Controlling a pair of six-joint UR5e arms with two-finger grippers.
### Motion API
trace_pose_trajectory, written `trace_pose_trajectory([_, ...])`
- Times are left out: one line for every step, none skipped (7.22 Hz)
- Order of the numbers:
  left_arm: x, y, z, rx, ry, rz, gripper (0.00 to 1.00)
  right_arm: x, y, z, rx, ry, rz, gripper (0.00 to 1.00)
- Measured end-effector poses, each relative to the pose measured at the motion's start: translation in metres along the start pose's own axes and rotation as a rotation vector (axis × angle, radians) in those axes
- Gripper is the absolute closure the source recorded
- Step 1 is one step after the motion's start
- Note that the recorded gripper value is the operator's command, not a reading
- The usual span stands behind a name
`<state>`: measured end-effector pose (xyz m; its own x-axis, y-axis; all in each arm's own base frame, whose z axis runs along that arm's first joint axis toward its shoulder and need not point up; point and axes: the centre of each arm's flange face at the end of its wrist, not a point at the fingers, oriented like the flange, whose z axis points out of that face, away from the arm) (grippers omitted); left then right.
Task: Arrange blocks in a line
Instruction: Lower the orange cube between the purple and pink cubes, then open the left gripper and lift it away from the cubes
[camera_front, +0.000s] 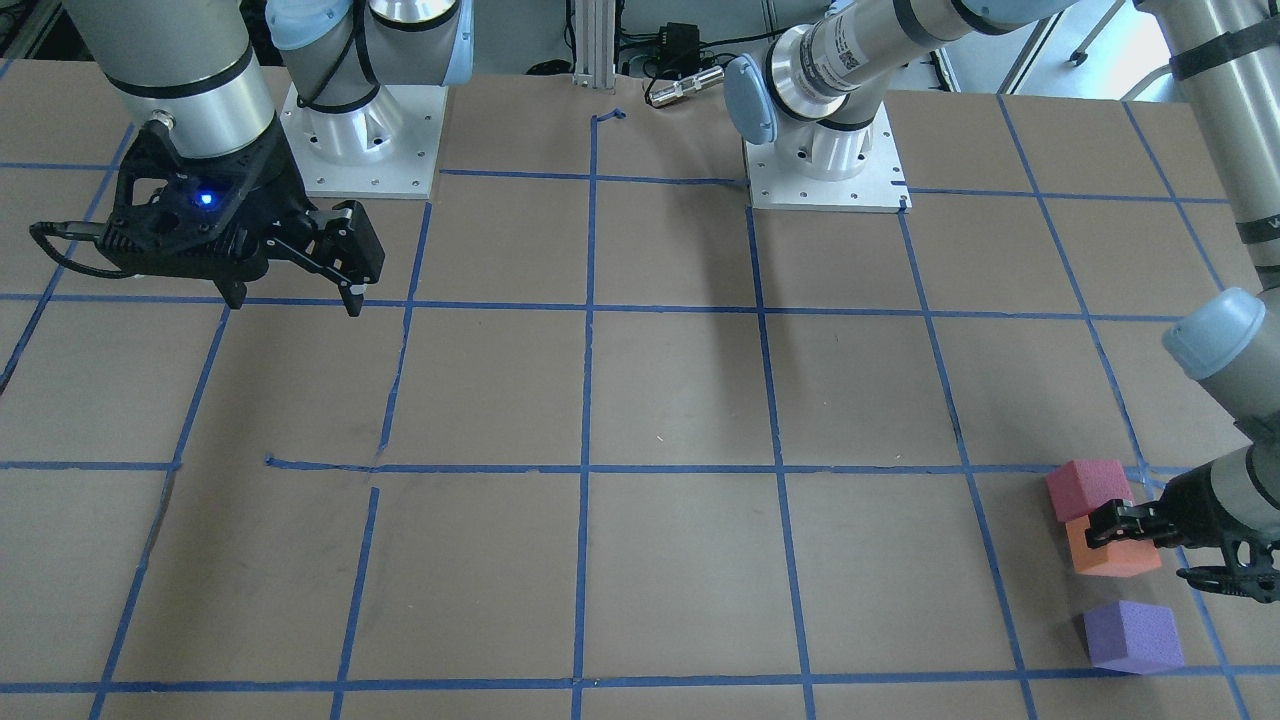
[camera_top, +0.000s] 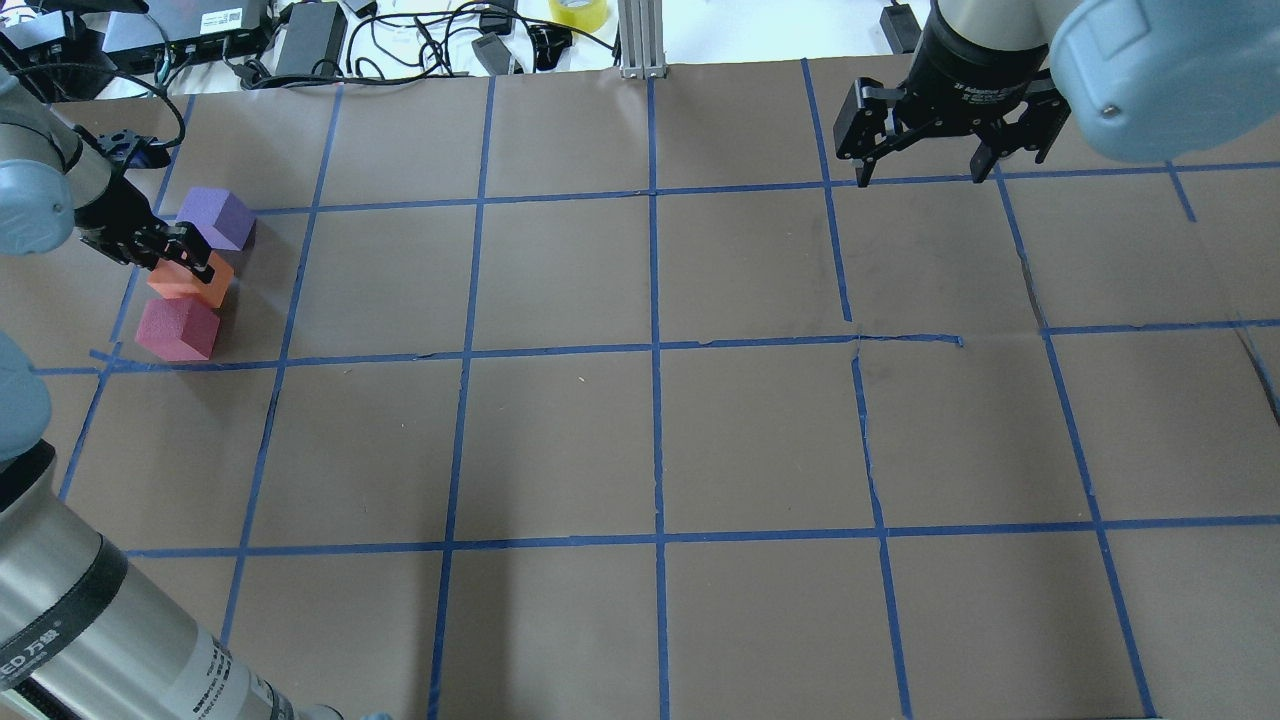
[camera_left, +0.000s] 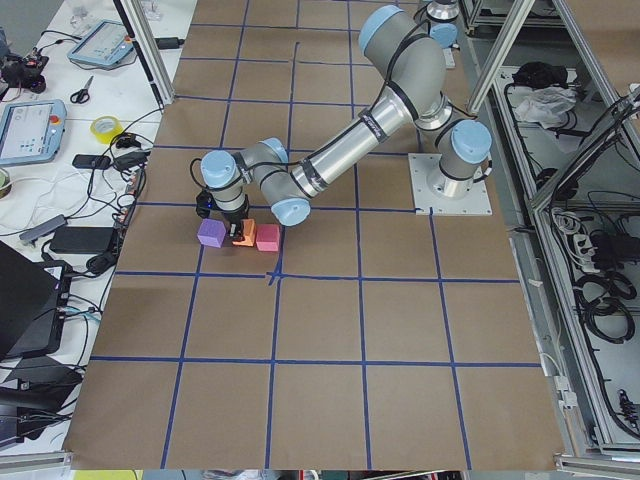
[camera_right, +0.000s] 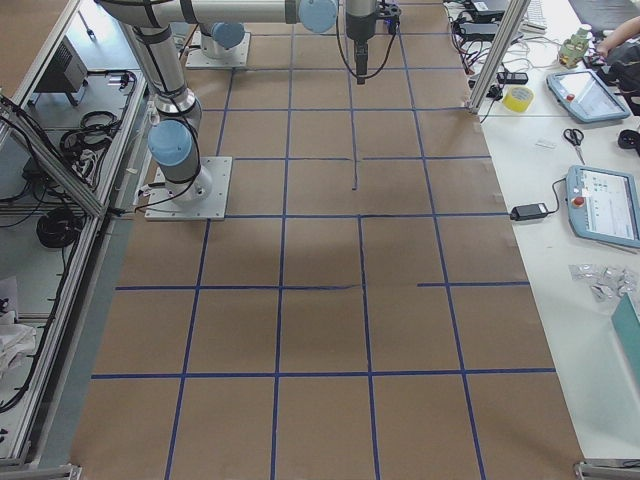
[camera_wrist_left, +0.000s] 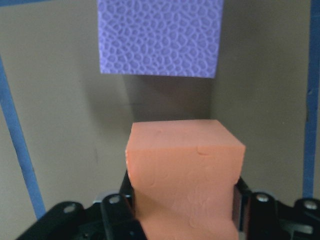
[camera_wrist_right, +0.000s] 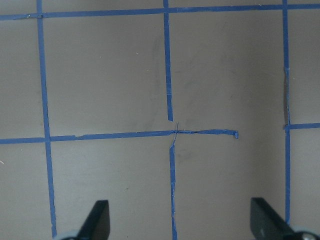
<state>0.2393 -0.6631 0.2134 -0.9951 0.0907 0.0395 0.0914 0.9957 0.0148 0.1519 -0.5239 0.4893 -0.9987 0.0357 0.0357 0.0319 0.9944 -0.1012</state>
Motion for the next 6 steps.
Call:
trace_pose_trajectory([-0.004, 0.001, 0.004, 0.0, 0.001, -0.005, 0.01, 0.0, 0.0, 0.0, 0.0, 0.001, 0.0, 0.0])
trace_pose_trajectory([-0.007, 0.001, 0.008, 0.001, -0.001, -0.008, 0.0, 0.0, 0.0, 0.0, 0.0, 0.0, -0.001, 0.0])
trace_pose_trajectory([-0.008, 0.001, 0.011, -0.001, -0.004, -0.008, 0.0, -0.001, 0.0, 0.0, 0.001, 0.0, 0.0, 0.0])
trace_pose_trajectory([-0.009, 0.002, 0.006, -0.006, -0.019, -0.007, 0.0, -0.001, 0.0, 0.0, 0.001, -0.001, 0.0, 0.0])
trace_pose_trajectory([-0.009, 0.005, -0.008, -0.023, -0.037, -0.007, 0.0, -0.001, 0.0, 0.0, 0.001, -0.001, 0.0, 0.0])
trace_pose_trajectory([-0.001, 0.009, -0.029, -0.044, -0.043, -0.004, 0.0, -0.001, 0.0, 0.0, 0.001, 0.0, -0.001, 0.0])
